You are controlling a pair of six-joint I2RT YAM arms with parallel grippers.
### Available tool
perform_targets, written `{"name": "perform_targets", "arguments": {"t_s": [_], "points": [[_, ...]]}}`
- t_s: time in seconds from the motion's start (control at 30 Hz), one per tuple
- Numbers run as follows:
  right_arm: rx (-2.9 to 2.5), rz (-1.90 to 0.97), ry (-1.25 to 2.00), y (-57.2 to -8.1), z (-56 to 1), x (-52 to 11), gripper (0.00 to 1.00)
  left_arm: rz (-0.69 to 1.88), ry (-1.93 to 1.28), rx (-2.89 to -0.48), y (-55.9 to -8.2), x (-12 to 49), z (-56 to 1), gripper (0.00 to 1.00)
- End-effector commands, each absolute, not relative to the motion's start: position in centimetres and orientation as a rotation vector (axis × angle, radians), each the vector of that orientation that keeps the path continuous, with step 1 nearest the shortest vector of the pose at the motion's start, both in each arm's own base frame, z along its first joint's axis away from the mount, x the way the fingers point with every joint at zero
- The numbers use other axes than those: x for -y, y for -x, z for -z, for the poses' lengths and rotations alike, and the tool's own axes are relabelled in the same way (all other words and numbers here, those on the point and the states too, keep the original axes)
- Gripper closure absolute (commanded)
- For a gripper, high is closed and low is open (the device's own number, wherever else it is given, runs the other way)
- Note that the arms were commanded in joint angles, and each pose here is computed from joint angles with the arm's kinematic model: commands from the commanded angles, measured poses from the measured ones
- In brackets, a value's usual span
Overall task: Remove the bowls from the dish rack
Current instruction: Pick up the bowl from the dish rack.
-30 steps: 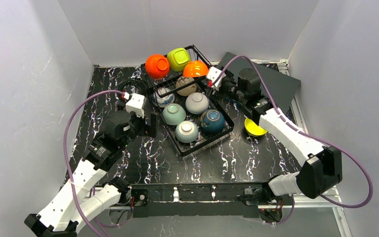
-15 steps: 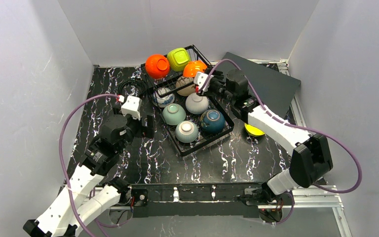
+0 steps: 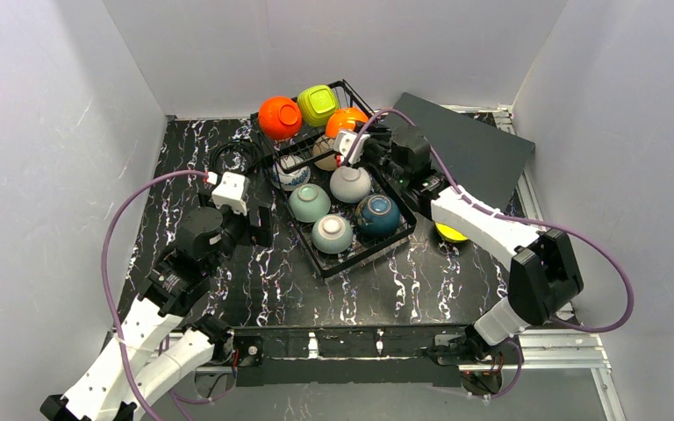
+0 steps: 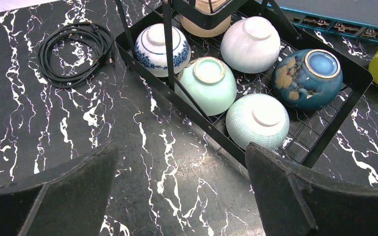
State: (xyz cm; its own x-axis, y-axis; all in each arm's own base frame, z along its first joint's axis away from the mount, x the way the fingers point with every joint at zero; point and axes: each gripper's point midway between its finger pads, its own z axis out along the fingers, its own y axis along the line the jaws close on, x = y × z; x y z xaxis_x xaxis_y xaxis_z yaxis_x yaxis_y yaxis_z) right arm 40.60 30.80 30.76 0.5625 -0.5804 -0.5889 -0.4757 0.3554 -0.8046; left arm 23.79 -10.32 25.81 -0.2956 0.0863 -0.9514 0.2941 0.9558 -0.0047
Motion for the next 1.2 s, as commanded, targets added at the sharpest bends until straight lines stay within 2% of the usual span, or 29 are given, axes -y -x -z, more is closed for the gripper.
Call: {"name": "perform_targets", "arguments": {"t_s": [0.0,0.8,1.17], "points": [[-0.994,0.144,1.237,-41.5,-33.6,-31.1,0.48,0.195,-0.263,-1.850,-23.9,10.0,-26.0,0.02],[-0.968,0.280,1.129,-43.7,-34.4,-30.5,0.53,0.200,-0.268,-1.846,-23.8,10.0,-26.1,0.02],[-0.951,0.453,1.149,-44.7,-33.3,-30.1,0.55,0.193,-0.265,-1.844,-23.8,9.9,-26.1,0.02]]}}
